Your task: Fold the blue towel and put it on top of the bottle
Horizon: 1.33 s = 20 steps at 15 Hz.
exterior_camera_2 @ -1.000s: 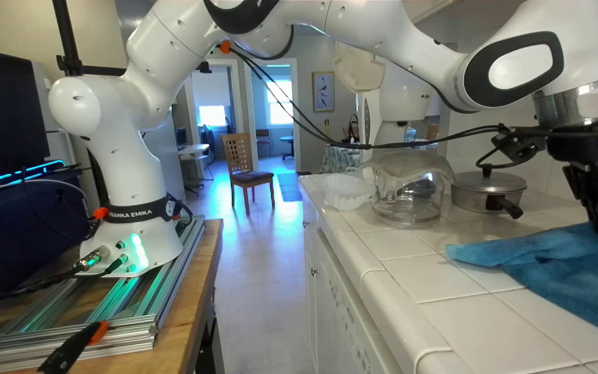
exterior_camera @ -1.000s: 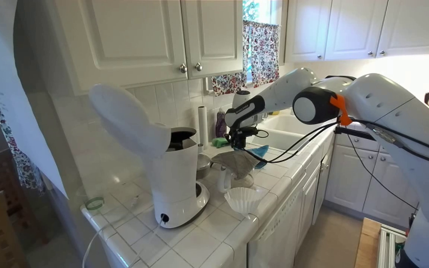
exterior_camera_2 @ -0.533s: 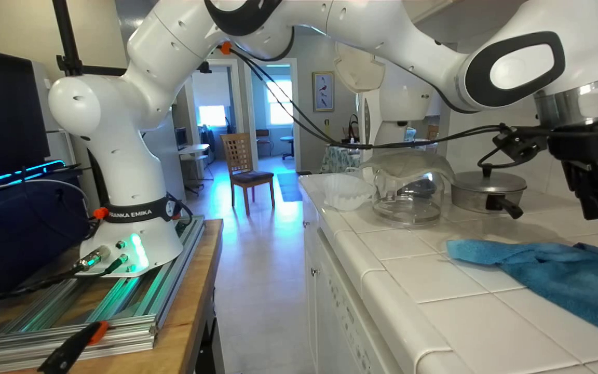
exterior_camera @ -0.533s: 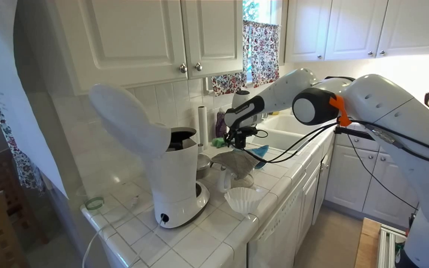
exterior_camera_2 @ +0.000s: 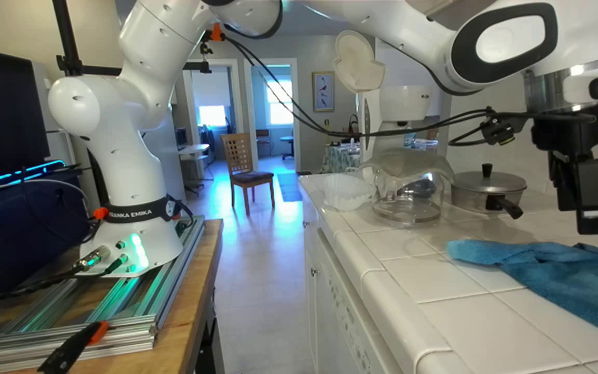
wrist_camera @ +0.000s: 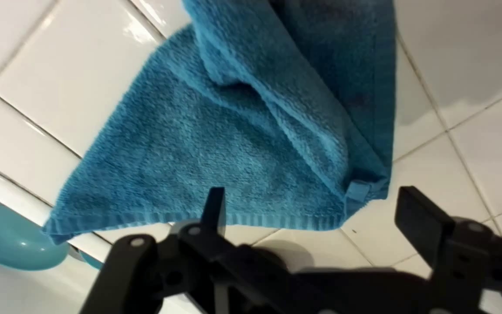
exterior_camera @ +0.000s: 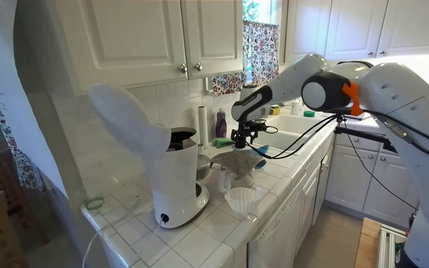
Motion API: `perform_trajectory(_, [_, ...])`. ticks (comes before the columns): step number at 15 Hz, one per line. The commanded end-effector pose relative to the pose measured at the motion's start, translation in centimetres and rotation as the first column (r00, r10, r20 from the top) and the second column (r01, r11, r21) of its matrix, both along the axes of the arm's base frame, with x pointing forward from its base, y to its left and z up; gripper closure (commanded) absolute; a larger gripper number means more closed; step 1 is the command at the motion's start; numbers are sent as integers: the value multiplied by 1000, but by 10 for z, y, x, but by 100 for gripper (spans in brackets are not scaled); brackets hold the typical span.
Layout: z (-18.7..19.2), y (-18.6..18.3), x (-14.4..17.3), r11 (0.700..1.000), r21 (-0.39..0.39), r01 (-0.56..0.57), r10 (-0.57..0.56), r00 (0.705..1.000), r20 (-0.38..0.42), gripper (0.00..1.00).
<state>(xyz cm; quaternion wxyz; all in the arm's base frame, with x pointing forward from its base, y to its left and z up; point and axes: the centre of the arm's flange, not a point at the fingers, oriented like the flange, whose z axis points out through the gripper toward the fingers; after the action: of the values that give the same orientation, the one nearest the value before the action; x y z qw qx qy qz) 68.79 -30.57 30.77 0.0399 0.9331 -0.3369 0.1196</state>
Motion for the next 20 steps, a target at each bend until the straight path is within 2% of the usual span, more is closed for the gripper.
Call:
perform_trajectory(1, [17, 7, -59, 997, 42, 59, -56, 997, -53, 0])
perform_trajectory(8, [11, 12, -108, 991, 115, 71, -52, 986, -159, 0])
perform_trajectory(15, [-19, 19, -123, 987, 159, -16, 44, 984, -173, 0])
perform_trajectory(20, [-32, 26, -118, 981, 172, -92, 117, 984, -137, 0])
